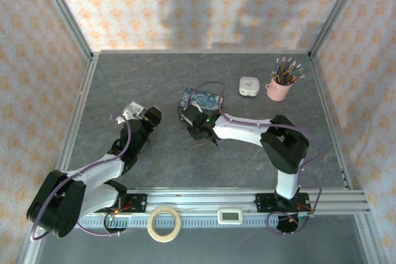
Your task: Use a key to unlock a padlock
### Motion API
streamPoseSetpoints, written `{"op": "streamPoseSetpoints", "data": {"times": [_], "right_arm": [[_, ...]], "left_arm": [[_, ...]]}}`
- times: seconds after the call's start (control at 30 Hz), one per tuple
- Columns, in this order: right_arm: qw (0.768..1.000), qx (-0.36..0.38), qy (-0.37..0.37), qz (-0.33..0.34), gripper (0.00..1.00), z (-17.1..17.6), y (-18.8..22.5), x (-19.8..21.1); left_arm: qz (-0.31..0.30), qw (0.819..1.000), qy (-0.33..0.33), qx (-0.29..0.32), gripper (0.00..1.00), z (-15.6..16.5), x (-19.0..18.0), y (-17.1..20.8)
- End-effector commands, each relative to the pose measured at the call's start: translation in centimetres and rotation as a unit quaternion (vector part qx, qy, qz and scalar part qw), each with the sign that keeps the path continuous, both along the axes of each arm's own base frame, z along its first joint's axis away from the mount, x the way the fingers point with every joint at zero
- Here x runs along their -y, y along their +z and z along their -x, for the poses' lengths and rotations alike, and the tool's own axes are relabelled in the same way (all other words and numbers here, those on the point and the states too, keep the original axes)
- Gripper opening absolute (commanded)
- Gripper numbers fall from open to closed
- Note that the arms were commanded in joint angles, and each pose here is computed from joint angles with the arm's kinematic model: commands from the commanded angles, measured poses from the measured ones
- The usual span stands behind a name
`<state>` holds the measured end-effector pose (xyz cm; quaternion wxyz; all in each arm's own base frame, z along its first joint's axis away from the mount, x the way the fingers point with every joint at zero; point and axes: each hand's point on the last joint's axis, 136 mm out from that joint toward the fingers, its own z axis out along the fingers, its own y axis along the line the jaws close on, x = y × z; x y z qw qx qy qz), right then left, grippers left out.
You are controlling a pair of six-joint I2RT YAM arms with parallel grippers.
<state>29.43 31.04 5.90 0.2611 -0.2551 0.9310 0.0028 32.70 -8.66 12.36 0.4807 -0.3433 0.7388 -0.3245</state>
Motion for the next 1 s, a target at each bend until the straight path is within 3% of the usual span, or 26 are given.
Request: {"op": "streamPoseSetpoints", "data": {"times": [0.0, 0.23, 0.6, 0.8, 0.97], "right_arm": [[0.999, 0.026, 0.021, 0.029, 0.45, 0.0, -0.8, 1.0], [0.998, 0.05, 0.029, 0.019, 0.43, -0.3, -1.6, 1.1], [0.997, 0.073, 0.002, -0.034, 0.3, -1.7, -2.2, 2.9], [0.995, 0.066, 0.035, -0.069, 0.25, -1.7, -2.1, 2.3], [0.991, 0.066, 0.068, -0.093, 0.14, -2.0, -1.3, 1.9]], "left_arm": [[0.009, 1.0, -0.011, 0.006, 0.73, -0.4, 0.4, 0.2], [0.022, 0.999, -0.03, 0.01, 0.73, -1.0, 1.4, 0.2], [0.029, 0.999, -0.023, 0.017, 0.72, -0.1, 0.9, -0.2], [0.021, 0.999, -0.022, 0.024, 0.73, 0.0, 0.7, 0.1], [0.017, 0.999, -0.021, 0.027, 0.72, -0.1, 0.6, 0.2]]}}
